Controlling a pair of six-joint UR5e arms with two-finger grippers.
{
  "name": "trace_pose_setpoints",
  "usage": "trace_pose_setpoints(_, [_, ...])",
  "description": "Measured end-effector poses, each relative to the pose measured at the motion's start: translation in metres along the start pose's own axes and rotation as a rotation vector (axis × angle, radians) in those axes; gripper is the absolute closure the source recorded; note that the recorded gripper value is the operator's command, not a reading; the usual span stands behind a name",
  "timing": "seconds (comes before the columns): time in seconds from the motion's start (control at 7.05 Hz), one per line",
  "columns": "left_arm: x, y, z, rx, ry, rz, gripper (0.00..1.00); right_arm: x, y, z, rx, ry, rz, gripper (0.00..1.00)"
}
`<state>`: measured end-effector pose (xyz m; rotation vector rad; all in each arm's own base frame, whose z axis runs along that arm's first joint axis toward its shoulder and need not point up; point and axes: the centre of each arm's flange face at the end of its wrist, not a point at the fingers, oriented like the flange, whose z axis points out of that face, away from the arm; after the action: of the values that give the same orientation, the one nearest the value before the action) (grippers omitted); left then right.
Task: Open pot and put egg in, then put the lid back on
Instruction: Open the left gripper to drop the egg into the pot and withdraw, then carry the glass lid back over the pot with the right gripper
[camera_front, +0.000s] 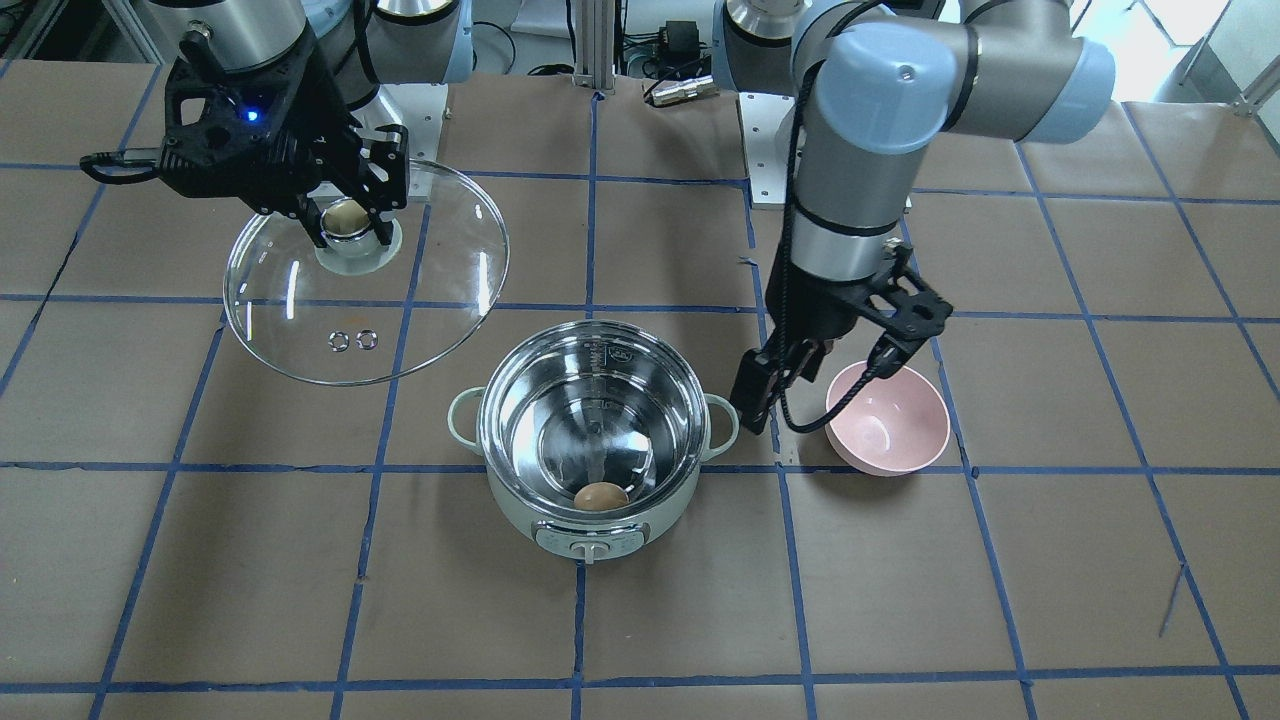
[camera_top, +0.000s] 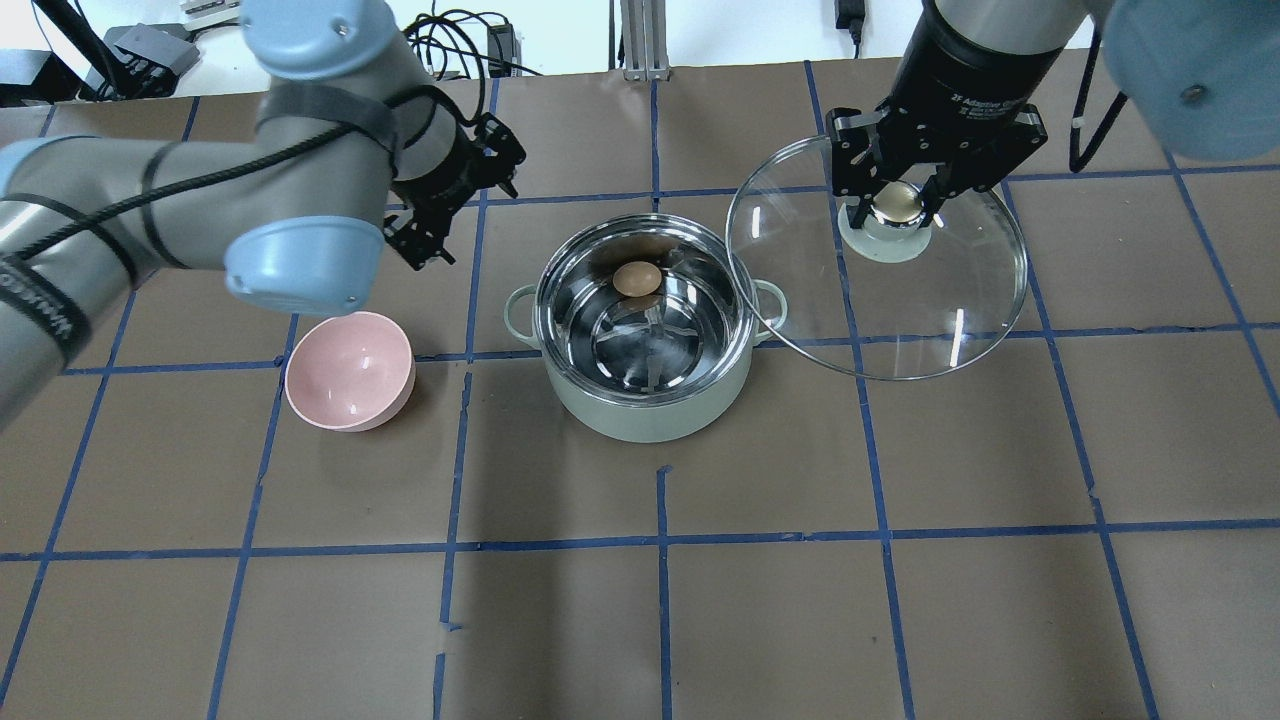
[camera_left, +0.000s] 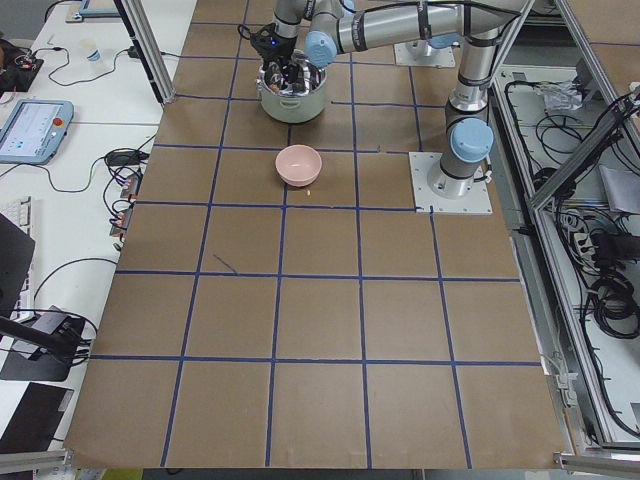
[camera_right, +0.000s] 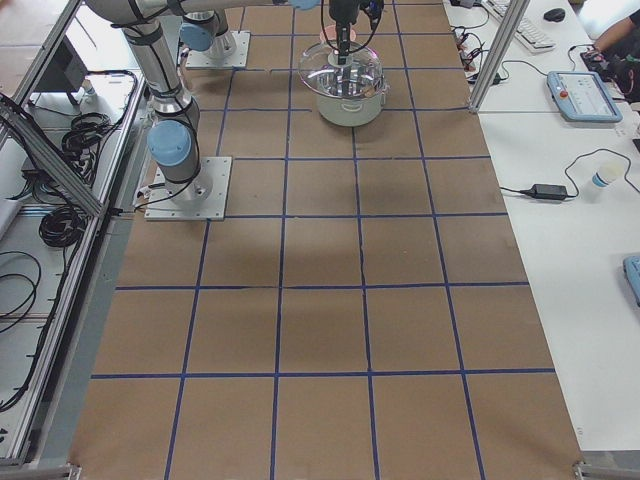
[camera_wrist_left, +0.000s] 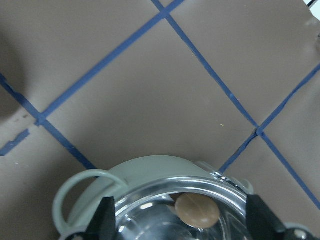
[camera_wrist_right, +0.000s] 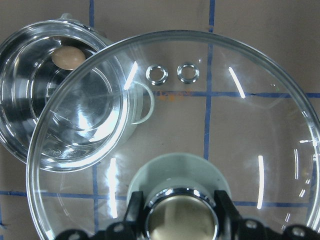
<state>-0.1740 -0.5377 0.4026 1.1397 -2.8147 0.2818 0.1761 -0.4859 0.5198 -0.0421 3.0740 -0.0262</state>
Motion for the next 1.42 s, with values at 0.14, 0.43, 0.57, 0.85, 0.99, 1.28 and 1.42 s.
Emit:
trace_pose_setpoints(0.14, [-0.028,-0.015,-0.021,-0.026,-0.04,0.059,0.03,0.0,0.0,0.0,0.0,0.0,0.0,0.94])
trace_pose_setpoints(0.43, [-0.065,-0.019,-0.064,-0.091,-0.1,0.213,0.03,-0.004,-0.005,0.001,0.003,-0.011,-0.001,0.94])
trace_pose_setpoints(0.57, [-0.072,-0.019,-0.09,-0.126,-0.119,0.312,0.03,-0.018,-0.013,0.008,0.008,-0.039,-0.013,0.94])
trace_pose_setpoints(0.85, [-0.078,-0.017,-0.132,-0.191,-0.137,0.503,0.01,-0.091,-0.04,0.044,-0.001,-0.076,-0.073,0.94])
trace_pose_setpoints(0.99, [-0.079,-0.016,-0.141,-0.204,-0.135,0.578,0.01,-0.125,-0.056,0.074,-0.009,-0.068,-0.077,0.94])
trace_pose_setpoints(1.28, [-0.078,-0.017,-0.145,-0.204,-0.126,0.629,0.01,-0.165,-0.068,0.118,0.005,-0.031,-0.053,0.94])
trace_pose_setpoints(1.42, [-0.078,-0.017,-0.144,-0.205,-0.123,0.64,0.01,-0.17,-0.064,0.134,-0.002,-0.007,-0.053,0.94])
